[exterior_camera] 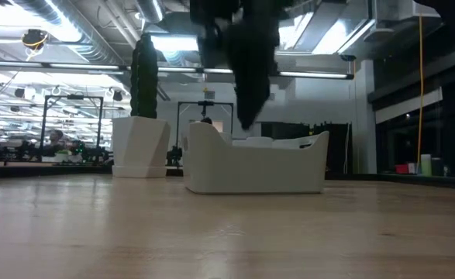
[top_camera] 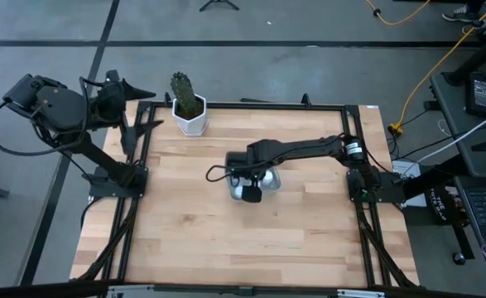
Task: Pick and place pill bottles into a basket
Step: Return to Home Position
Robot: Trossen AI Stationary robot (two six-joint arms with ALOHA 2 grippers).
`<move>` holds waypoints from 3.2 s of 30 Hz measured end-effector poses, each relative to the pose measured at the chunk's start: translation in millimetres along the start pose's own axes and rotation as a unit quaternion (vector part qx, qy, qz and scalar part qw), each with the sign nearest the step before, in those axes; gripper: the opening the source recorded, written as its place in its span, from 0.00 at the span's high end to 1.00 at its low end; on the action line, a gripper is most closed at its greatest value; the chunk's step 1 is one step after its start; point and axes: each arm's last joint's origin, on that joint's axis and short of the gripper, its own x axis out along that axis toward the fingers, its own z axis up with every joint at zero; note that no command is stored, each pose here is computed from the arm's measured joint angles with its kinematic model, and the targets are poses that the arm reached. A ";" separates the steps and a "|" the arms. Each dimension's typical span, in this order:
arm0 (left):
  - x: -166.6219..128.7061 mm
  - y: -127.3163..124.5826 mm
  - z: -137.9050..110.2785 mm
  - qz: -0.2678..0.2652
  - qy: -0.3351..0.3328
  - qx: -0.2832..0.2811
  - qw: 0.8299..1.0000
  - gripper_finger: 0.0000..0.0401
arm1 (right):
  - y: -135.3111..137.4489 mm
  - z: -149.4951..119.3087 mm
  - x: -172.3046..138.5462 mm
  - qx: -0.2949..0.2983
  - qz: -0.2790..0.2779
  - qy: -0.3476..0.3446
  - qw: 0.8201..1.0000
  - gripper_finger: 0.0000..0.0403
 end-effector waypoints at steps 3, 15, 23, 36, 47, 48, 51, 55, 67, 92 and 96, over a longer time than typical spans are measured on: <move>2.6 -6.6 -2.2 -0.065 0.020 0.025 0.997 0.19 | 6.0 6.7 -28.4 -0.015 -0.003 -0.017 1.000 0.17; 102.4 -79.4 -105.2 -0.252 0.078 0.053 0.963 0.19 | 21.1 3.2 -135.2 -0.018 -0.112 -0.112 0.987 0.22; 168.1 -72.1 -224.6 -0.265 0.035 -0.129 0.955 0.19 | 34.1 -23.7 -159.3 0.004 -0.113 -0.105 0.988 0.22; 139.2 -30.1 -312.1 -0.144 -0.084 -0.275 0.947 0.21 | 53.0 -36.2 -167.0 0.012 -0.138 -0.115 0.984 0.22; 141.7 -31.3 -348.5 -0.086 -0.149 -0.299 0.938 0.20 | 52.8 -35.8 -167.1 0.038 -0.135 -0.121 0.983 0.22; 142.0 -33.6 -348.5 -0.107 -0.155 -0.287 0.939 0.20 | 52.9 -35.8 -167.1 0.039 -0.135 -0.121 0.983 0.22; 144.7 -37.8 -349.8 -0.123 -0.153 -0.250 0.948 0.20 | 54.2 -36.4 -166.9 0.048 -0.134 -0.121 0.982 0.22; 148.4 -39.8 -351.6 -0.105 -0.143 -0.144 0.974 0.20 | 54.9 -36.5 -166.7 0.049 -0.133 -0.121 0.982 0.22; 141.8 -48.2 -350.4 -0.271 -0.222 -0.060 0.935 0.20 | 55.4 -36.0 -166.7 0.059 -0.131 -0.126 0.982 0.22; 144.6 -46.6 -352.3 -0.241 -0.208 -0.067 0.946 0.20 | 61.3 -10.5 -170.0 -0.152 -0.121 -0.248 0.949 0.22; 144.9 -46.7 -352.5 -0.241 -0.206 -0.067 0.946 0.20 | 45.4 -31.7 -172.0 -0.145 -0.116 -0.187 0.965 0.22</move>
